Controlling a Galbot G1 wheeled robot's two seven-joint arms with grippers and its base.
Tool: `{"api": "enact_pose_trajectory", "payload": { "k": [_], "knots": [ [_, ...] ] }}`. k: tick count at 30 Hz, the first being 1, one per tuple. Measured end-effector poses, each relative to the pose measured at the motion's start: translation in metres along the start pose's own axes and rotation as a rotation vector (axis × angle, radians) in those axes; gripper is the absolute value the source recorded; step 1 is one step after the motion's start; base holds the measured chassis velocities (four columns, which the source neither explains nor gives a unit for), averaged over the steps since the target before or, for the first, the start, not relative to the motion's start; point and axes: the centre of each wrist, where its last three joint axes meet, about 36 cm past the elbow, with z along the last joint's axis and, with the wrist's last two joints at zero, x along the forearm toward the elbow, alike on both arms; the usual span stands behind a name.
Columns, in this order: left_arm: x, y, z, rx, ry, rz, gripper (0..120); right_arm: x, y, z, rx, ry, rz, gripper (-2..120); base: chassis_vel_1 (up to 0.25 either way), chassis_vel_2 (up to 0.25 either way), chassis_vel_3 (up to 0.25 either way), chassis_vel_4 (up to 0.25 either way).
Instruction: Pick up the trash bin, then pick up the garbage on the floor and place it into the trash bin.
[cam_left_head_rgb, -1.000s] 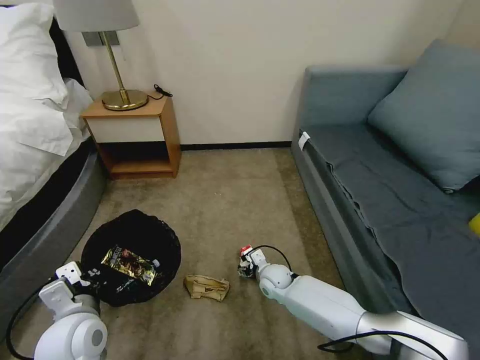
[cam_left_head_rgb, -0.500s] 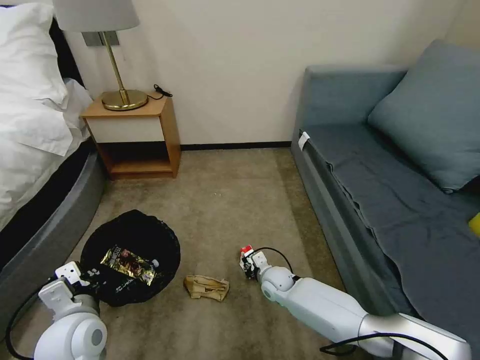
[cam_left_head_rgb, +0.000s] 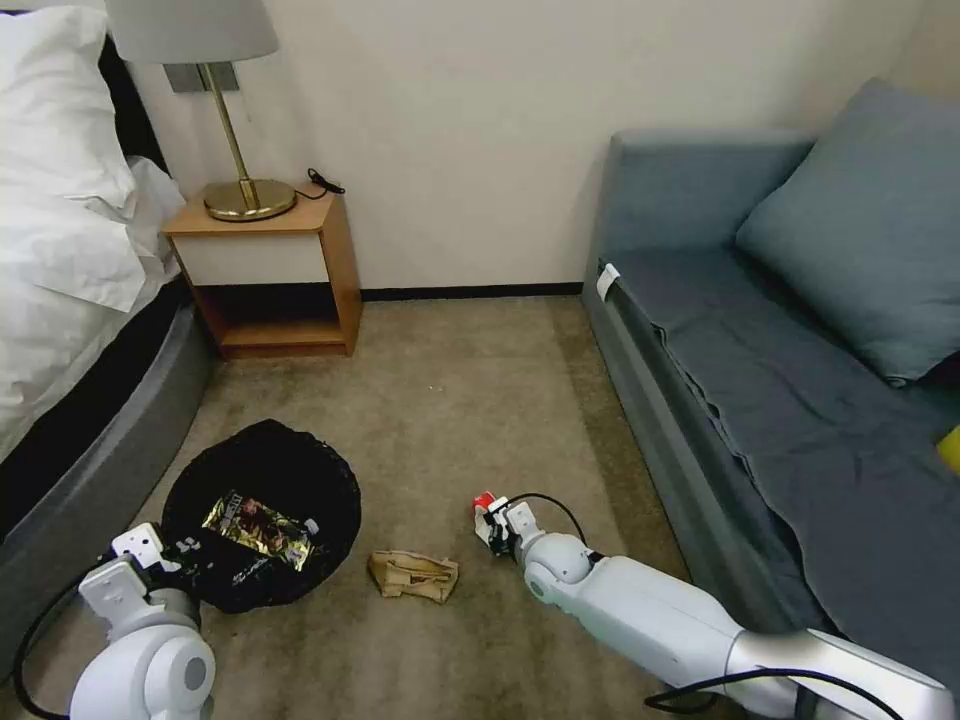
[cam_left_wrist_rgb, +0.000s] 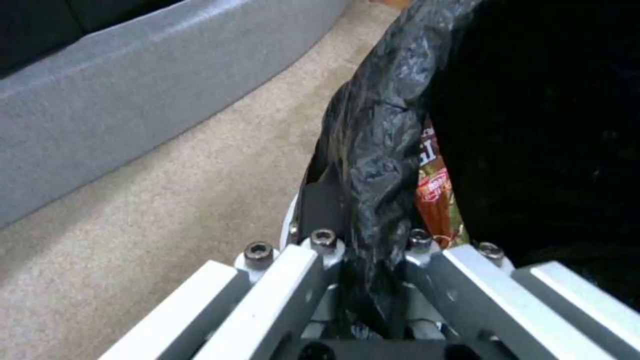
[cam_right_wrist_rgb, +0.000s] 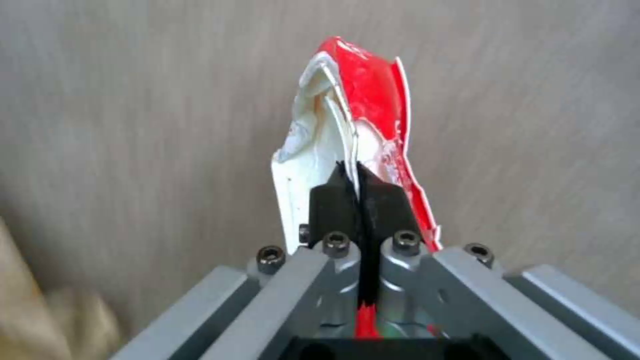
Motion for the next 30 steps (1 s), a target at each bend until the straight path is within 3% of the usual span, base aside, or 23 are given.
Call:
{"api": "enact_pose_trajectory", "payload": {
  "k": [2,3,5,7,8,12,13,16,21,29,30],
  "knots": [
    [0.0,0.0,0.0,0.001,0.001,0.001,3,0.025,-0.014,-0.041,-0.043,-0.08,-0.006,0,0.0,0.0,0.0,0.0],
    [0.0,0.0,0.0,0.001,0.001,0.001,3,0.025,-0.014,-0.041,-0.043,-0.08,-0.006,0,0.0,0.0,0.0,0.0],
    [0.0,-0.001,0.0,0.002,0.002,0.003,3,0.055,-0.01,-0.082,-0.081,-0.154,-0.052,0,0.0,0.0,0.0,0.0],
    [0.0,-0.002,0.001,0.002,0.003,0.007,3,0.089,0.007,-0.12,-0.101,-0.229,-0.12,0,0.0,0.0,0.0,0.0],
    [0.0,-0.002,0.001,0.002,0.003,0.007,3,0.089,0.007,-0.12,-0.101,-0.229,-0.12,0,0.0,0.0,0.0,0.0],
    [0.001,-0.008,0.003,0.006,0.008,0.021,3,0.147,0.067,-0.174,-0.13,-0.34,-0.305,0,0.0,0.0,0.0,0.0],
    [0.001,-0.008,0.003,0.006,0.008,0.021,3,0.147,0.067,-0.174,-0.13,-0.34,-0.305,0,0.0,0.0,0.0,0.0],
    [0.002,-0.013,0.005,0.008,0.013,0.03,3,0.174,0.12,-0.192,-0.119,-0.362,-0.438,0,0.0,0.0,0.0,0.0],
    [0.005,-0.017,0.004,0.01,0.011,0.038,3,0.167,0.162,-0.186,-0.054,-0.335,-0.481,0,0.0,0.0,0.0,0.0],
    [0.009,-0.018,0.003,0.012,0.006,0.042,3,0.146,0.182,-0.166,0.012,-0.287,-0.461,1,0.0,0.0,0.0,0.0],
    [0.009,-0.017,0.003,0.013,0.006,0.041,3,0.142,0.185,-0.162,0.03,-0.281,-0.454,5,0.0,0.0,0.0,0.0]
  ]
}}
